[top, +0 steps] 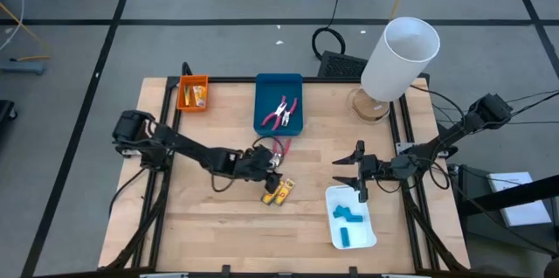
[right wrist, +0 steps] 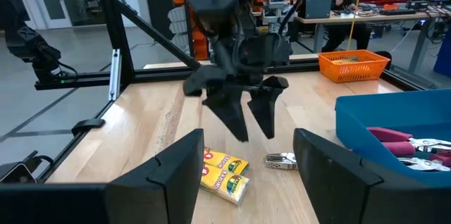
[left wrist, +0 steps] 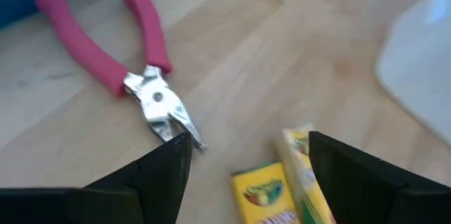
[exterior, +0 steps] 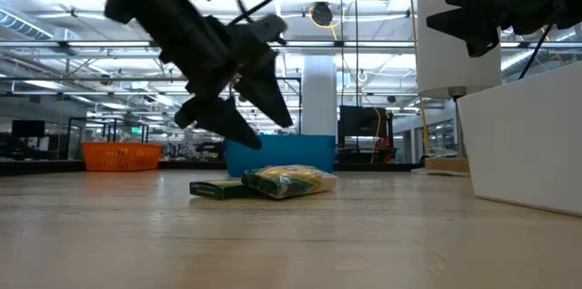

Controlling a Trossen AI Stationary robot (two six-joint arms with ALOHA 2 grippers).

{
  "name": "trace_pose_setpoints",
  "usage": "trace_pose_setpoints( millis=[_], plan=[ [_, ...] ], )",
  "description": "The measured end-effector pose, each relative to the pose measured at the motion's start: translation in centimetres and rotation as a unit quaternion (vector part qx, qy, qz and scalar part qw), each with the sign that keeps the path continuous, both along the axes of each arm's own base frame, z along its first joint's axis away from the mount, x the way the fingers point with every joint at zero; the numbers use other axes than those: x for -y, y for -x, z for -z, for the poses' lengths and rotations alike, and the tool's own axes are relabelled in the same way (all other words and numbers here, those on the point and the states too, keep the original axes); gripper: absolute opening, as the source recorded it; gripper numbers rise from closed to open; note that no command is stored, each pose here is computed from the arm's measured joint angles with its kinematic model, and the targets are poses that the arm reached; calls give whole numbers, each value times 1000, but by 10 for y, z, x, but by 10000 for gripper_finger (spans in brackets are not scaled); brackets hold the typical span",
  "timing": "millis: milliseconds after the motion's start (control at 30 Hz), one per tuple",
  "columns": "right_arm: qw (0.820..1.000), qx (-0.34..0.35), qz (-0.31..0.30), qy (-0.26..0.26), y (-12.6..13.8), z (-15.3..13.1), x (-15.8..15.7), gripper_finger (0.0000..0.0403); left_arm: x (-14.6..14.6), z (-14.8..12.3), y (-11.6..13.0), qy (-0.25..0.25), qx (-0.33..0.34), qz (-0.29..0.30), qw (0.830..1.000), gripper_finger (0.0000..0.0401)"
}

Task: Pick & Place School Supplies
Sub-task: Put the pink hole puncher into the blue bin

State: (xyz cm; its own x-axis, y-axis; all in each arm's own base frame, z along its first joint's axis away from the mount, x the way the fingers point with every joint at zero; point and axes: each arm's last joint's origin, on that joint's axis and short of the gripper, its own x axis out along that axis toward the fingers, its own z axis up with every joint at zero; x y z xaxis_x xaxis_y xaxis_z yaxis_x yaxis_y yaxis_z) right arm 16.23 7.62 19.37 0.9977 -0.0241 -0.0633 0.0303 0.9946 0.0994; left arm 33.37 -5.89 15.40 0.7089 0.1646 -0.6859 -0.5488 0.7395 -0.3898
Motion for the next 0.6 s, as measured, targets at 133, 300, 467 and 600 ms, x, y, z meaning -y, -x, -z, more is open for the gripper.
trace_pose_setpoints(
  millis=[133, 300, 467, 600],
  plan=[
    [1000, 1, 0, -1, 0, 0, 0, 210, 0, 0, -16, -31, -74, -43, 996, 289],
    [1000, 1, 0, -3, 0, 0, 0, 210, -4, 5, -35, -48, -140, -89, 985, 289],
    [1000, 3, 0, -4, 0, -1, 0, 210, -6, 13, -55, -61, -150, -93, 982, 289],
    [1000, 3, 0, -5, 0, -1, 0, 210, -9, 19, -60, -60, -154, -105, 981, 289]
  ],
)
